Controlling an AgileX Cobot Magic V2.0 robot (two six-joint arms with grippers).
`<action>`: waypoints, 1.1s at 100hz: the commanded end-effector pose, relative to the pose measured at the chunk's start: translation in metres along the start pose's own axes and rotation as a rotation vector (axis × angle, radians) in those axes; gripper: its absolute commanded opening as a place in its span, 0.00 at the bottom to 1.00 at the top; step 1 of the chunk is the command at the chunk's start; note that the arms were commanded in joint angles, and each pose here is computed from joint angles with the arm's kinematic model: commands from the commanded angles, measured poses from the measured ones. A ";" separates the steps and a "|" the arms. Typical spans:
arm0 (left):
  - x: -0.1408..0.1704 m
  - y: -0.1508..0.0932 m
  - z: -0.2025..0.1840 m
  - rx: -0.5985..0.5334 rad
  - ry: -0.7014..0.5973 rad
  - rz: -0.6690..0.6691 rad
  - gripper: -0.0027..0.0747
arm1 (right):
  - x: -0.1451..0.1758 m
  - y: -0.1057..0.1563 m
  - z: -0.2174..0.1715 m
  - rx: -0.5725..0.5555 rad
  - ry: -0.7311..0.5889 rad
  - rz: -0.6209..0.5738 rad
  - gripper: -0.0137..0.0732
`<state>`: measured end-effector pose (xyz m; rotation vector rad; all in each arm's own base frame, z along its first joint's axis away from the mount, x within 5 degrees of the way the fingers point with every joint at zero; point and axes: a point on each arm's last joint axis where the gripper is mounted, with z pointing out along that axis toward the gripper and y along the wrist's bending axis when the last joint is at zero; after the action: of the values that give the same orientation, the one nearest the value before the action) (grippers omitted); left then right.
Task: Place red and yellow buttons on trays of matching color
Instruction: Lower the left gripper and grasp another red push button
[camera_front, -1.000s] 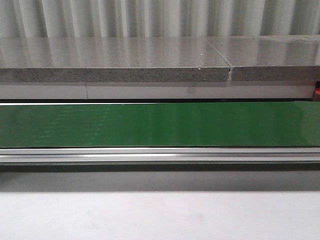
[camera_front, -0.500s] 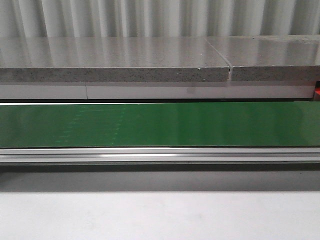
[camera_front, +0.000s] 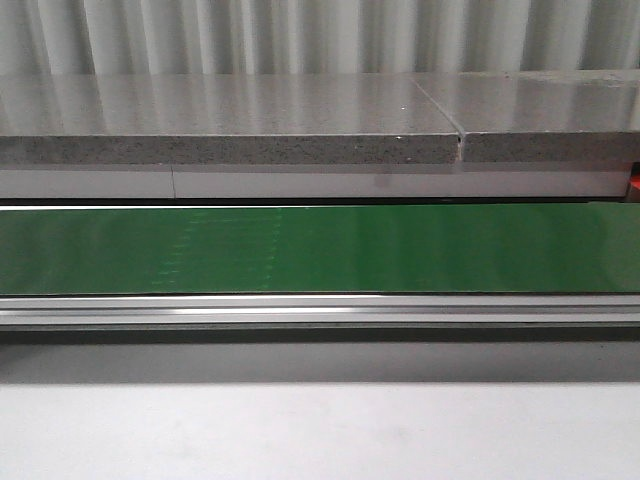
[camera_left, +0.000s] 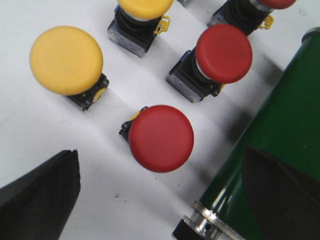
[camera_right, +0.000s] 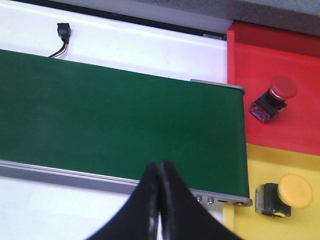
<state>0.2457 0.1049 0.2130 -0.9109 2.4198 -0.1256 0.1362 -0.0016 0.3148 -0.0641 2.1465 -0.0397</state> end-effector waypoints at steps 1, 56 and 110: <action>-0.020 -0.006 -0.005 0.023 -0.090 -0.023 0.82 | -0.013 -0.001 -0.006 0.010 -0.090 -0.015 0.08; -0.022 -0.001 0.030 -0.009 0.005 -0.035 0.79 | -0.013 -0.001 -0.006 0.010 -0.090 -0.015 0.08; -0.031 -0.011 0.014 0.019 0.062 0.022 0.01 | -0.013 -0.001 -0.006 0.010 -0.090 -0.015 0.08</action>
<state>0.2745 0.1164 0.1910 -0.9277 2.5554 -0.1711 0.1362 -0.0016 0.3148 -0.0641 2.1465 -0.0397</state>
